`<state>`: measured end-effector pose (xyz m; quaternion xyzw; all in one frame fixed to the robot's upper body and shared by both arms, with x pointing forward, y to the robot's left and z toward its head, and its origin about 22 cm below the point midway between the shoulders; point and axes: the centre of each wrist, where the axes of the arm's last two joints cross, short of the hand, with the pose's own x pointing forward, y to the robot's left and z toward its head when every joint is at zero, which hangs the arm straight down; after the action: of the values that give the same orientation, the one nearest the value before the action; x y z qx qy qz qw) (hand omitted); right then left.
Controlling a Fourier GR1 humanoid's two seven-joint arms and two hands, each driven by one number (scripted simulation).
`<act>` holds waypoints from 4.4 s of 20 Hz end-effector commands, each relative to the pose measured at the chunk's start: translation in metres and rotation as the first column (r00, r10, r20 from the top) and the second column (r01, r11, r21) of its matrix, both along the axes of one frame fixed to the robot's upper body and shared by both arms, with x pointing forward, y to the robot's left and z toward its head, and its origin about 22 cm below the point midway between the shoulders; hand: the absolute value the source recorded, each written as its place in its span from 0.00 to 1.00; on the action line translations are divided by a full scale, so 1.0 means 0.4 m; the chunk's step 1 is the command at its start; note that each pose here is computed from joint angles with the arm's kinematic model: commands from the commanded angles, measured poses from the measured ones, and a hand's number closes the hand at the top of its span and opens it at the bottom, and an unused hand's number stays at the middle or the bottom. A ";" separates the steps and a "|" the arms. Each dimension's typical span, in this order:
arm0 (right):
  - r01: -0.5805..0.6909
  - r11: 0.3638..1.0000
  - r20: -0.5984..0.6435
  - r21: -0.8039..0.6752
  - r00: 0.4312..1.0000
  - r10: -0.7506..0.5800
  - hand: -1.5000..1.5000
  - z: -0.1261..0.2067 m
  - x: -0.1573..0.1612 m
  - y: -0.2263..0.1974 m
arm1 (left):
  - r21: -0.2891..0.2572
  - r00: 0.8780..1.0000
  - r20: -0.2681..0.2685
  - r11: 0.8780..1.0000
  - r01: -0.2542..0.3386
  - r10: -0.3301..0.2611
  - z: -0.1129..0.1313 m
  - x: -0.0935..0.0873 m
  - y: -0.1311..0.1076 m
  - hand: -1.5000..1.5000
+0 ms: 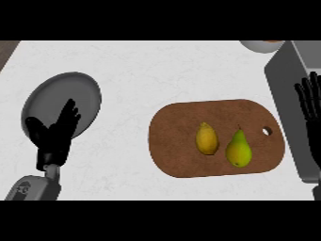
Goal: Pick the lemon from the cutting board and place it in the cardboard box
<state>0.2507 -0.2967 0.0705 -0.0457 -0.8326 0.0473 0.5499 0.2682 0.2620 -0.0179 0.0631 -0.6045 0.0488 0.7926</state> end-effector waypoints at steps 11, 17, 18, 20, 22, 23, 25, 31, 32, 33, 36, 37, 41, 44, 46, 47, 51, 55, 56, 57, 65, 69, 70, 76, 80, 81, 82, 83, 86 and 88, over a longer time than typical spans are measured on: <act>0.189 0.981 0.163 -0.045 0.970 -0.180 0.00 -0.023 -0.007 0.124 | -0.017 0.986 0.147 0.997 0.076 -0.072 0.174 -0.013 0.147 0.50; 0.051 0.951 0.158 -0.305 0.988 -0.002 0.00 0.078 -0.067 0.099 | -0.025 0.987 0.137 0.996 0.087 -0.083 0.186 -0.037 0.120 0.50; 0.026 0.923 0.075 -0.385 0.997 0.003 0.00 0.108 -0.086 0.099 | -0.014 0.989 0.124 0.997 0.078 -0.076 0.176 -0.069 0.146 0.50; 0.026 0.824 -0.014 -0.566 0.999 -0.041 0.00 0.114 -0.065 0.085 | -0.005 0.987 0.131 0.996 0.089 -0.087 0.170 -0.047 0.141 0.50; -0.003 0.712 -0.076 -0.702 0.995 -0.071 0.00 0.131 -0.065 0.070 | -0.009 0.985 0.153 0.996 0.084 -0.081 0.187 -0.036 0.140 0.50; -0.003 0.672 -0.105 -0.740 0.988 -0.110 0.00 0.139 -0.060 0.083 | 0.009 0.989 0.126 0.997 0.080 -0.081 0.184 -0.052 0.146 0.50; -0.047 0.601 -0.154 -0.798 0.980 -0.128 0.00 0.169 -0.081 0.120 | 0.000 0.987 0.133 0.996 0.094 -0.093 0.162 -0.055 0.140 0.50; -0.223 0.449 -0.342 -0.865 0.917 -0.205 0.00 0.216 -0.062 0.240 | -0.014 0.984 0.126 0.992 0.129 -0.126 0.165 -0.058 0.136 0.50; -0.248 0.438 -0.364 -0.864 0.908 -0.206 0.00 0.220 -0.042 0.268 | -0.013 0.978 0.156 0.990 0.139 -0.136 0.188 -0.061 0.106 0.50; -0.239 0.438 -0.362 -0.867 0.905 -0.223 0.00 0.258 -0.041 0.297 | -0.007 0.984 0.132 0.992 0.125 -0.123 0.165 -0.054 0.107 0.50; -0.315 0.432 -0.445 -0.845 0.863 -0.241 0.00 0.280 -0.025 0.346 | -0.007 0.988 0.132 0.996 0.085 -0.083 0.191 -0.028 0.162 0.50; -0.366 0.441 -0.495 -0.820 0.840 -0.224 0.00 0.249 -0.042 0.361 | 0.004 0.982 0.155 0.994 0.109 -0.109 0.196 -0.054 0.131 0.50; -0.395 0.463 -0.547 -0.793 0.797 -0.257 0.00 0.271 0.031 0.359 | 0.007 0.984 0.148 0.995 0.102 -0.102 0.213 -0.058 0.135 0.50; -0.413 0.448 -0.559 -0.793 0.786 -0.264 0.00 0.258 0.013 0.370 | -0.006 0.987 0.136 0.996 0.087 -0.086 0.209 -0.024 0.159 0.50; -0.431 0.441 -0.576 -0.788 0.770 -0.276 0.00 0.231 0.056 0.405 | -0.028 0.984 0.145 0.993 0.113 -0.108 0.186 -0.049 0.114 0.50; -0.432 0.430 -0.574 -0.792 0.768 -0.284 0.00 0.214 0.046 0.384 | -0.007 0.984 0.144 0.995 0.104 -0.102 0.227 -0.036 0.158 0.50; -0.438 0.438 -0.584 -0.785 0.759 -0.288 0.00 0.169 0.044 0.358 | -0.018 0.987 0.125 0.995 0.103 -0.100 0.189 -0.068 0.162 0.50; -0.430 0.424 -0.566 -0.797 0.776 -0.277 0.00 0.196 0.034 0.393 | -0.006 0.986 0.131 0.995 0.101 -0.099 0.176 -0.109 0.155 0.50; -0.428 0.450 -0.571 -0.784 0.781 -0.253 0.00 0.196 0.072 0.354 | -0.004 0.989 0.121 0.997 0.082 -0.081 0.162 -0.052 0.139 0.50; -0.430 0.444 -0.570 -0.786 0.783 -0.249 0.00 0.165 0.066 0.377 | -0.010 0.987 0.134 0.996 0.091 -0.089 0.141 -0.047 0.117 0.50; -0.391 0.423 -0.521 -0.817 0.815 -0.253 0.00 0.176 0.018 0.439 | -0.013 0.985 0.154 0.996 0.085 -0.082 0.190 -0.071 0.128 0.50; -0.417 0.367 -0.525 -0.832 0.806 -0.273 0.00 0.203 0.065 0.443 | 0.000 0.984 0.148 0.995 0.101 -0.099 0.193 -0.055 0.157 0.50; -0.420 0.387 -0.540 -0.821 0.792 -0.286 0.00 0.191 0.059 0.461 | -0.009 0.982 0.155 0.994 0.109 -0.106 0.164 -0.060 0.139 0.50; -0.440 0.373 -0.553 -0.817 0.782 -0.289 0.00 0.151 0.060 0.442 | -0.025 0.987 0.131 0.995 0.101 -0.097 0.142 -0.051 0.113 0.50; -0.435 0.346 -0.544 -0.831 0.766 -0.343 0.00 0.125 0.113 0.434 | -0.012 0.985 0.138 0.994 0.108 -0.105 0.145 -0.071 0.155 0.50; -0.449 0.337 -0.550 -0.828 0.766 -0.332 0.00 0.086 0.072 0.494 | 0.000 0.986 0.145 0.996 0.087 -0.087 0.139 -0.068 0.180 0.50; -0.458 0.339 -0.562 -0.822 0.749 -0.351 0.00 0.112 0.106 0.444 | 0.003 0.983 0.151 0.995 0.102 -0.101 0.213 -0.059 0.153 0.50; -0.448 0.333 -0.549 -0.830 0.760 -0.347 0.00 0.133 0.105 0.442 | -0.022 0.987 0.139 0.996 0.087 -0.083 0.181 -0.027 0.097 0.50; -0.461 0.327 -0.558 -0.825 0.755 -0.343 0.00 0.095 0.118 0.435 | -0.016 0.985 0.140 0.995 0.101 -0.097 0.202 -0.026 0.148 0.50; -0.462 0.320 -0.556 -0.827 0.754 -0.351 0.00 0.090 0.086 0.442 | -0.027 0.987 0.144 0.997 0.076 -0.071 0.170 -0.046 0.163 0.50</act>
<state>0.2893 -0.1180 0.1097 -0.2942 -0.4165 0.5497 0.6617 0.2496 0.3184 0.0547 0.0234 -0.6613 0.0229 0.7494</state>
